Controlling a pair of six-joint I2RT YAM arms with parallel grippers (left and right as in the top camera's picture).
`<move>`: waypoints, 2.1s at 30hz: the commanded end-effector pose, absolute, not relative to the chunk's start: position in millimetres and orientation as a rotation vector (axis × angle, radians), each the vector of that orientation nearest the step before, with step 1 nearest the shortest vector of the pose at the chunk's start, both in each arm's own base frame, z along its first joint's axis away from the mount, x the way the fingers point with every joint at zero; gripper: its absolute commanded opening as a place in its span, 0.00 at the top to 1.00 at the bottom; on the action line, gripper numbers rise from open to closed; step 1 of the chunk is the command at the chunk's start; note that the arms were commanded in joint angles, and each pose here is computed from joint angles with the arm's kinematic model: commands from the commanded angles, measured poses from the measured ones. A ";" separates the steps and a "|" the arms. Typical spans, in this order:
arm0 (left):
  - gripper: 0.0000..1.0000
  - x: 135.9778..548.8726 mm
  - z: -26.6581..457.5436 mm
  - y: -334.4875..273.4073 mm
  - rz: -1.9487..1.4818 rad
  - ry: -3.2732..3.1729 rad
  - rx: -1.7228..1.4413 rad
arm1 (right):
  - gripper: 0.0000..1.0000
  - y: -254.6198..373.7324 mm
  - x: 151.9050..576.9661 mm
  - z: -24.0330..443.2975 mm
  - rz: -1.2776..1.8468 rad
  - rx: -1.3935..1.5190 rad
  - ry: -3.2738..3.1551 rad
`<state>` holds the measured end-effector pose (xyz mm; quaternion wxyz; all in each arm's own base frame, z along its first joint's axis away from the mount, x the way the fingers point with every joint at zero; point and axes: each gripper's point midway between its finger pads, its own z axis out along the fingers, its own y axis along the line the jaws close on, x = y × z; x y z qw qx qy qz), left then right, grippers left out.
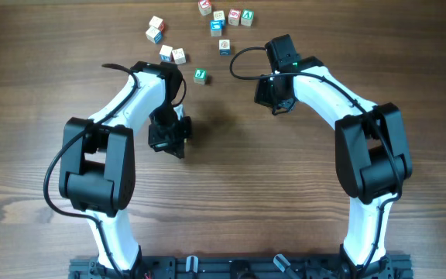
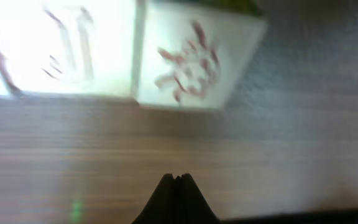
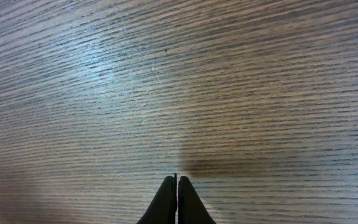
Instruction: Form a horizontal line
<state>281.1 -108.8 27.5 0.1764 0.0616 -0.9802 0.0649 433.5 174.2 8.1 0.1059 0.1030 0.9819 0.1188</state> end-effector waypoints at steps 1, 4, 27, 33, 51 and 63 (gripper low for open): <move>0.96 300.4 31.8 -99.1 0.102 -2.891 0.116 | 0.95 176.9 435.8 23.0 0.373 0.310 2.865; 0.96 308.0 30.1 -100.2 0.110 -2.924 0.108 | 0.95 176.9 435.7 23.0 0.372 0.310 2.865; 0.96 318.7 28.3 -102.5 0.128 -2.967 0.105 | 0.95 176.8 435.6 22.9 0.373 0.310 2.865; 0.96 320.3 28.0 -102.9 0.131 -2.974 0.105 | 0.96 176.9 435.6 22.9 0.372 0.310 2.865; 0.96 311.9 29.3 -100.8 0.115 -2.940 0.107 | 0.95 176.4 435.4 22.8 0.371 0.312 2.866; 0.96 301.9 36.9 -130.2 0.363 -2.854 0.130 | 0.96 176.4 435.4 22.8 0.371 0.311 2.867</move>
